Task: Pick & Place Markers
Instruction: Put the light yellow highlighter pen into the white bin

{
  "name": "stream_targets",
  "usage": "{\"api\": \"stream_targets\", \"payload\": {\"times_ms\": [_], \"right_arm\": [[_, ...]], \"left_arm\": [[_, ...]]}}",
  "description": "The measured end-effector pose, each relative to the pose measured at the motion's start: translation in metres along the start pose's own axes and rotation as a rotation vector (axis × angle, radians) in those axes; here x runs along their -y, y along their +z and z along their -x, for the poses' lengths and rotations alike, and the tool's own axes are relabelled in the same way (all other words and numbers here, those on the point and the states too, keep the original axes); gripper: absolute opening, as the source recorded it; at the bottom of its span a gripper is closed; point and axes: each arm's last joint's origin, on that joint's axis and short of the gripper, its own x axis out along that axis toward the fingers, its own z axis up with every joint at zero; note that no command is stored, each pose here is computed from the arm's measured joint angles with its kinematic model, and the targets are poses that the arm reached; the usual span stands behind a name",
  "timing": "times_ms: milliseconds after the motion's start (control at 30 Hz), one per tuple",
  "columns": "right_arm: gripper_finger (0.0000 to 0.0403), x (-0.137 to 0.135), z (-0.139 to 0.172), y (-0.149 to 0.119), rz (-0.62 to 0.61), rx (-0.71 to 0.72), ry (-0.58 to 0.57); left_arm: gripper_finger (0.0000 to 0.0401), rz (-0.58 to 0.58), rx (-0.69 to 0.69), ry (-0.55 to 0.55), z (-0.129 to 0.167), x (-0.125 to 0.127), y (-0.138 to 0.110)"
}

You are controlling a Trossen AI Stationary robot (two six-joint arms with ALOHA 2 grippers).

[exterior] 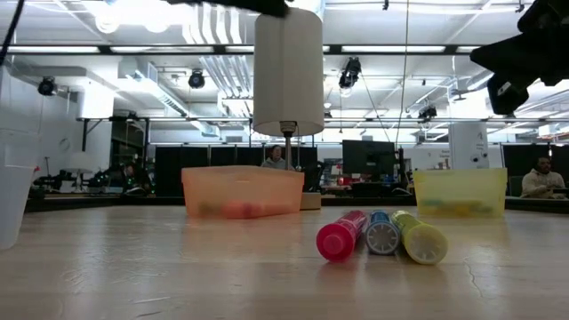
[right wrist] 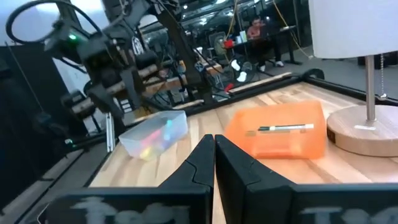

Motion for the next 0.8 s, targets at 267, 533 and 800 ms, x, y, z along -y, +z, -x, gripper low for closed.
{"api": "stream_targets", "payload": {"times_ms": [267, 533, 800], "right_arm": [[0.0009, -0.001, 0.000, 0.000, -0.085, -0.007, 0.032], [0.0009, -0.006, 0.001, -0.001, -0.141, -0.067, 0.201], [0.0013, -0.008, -0.007, -0.011, -0.182, -0.182, 0.170]], "left_arm": [[0.0119, -0.030, 0.049, -0.212, -0.037, -0.017, -0.001], [0.0119, -0.018, 0.169, -0.380, -0.047, -0.025, -0.008], [0.0119, 0.061, 0.185, -0.324, -0.030, -0.051, -0.012]]}}
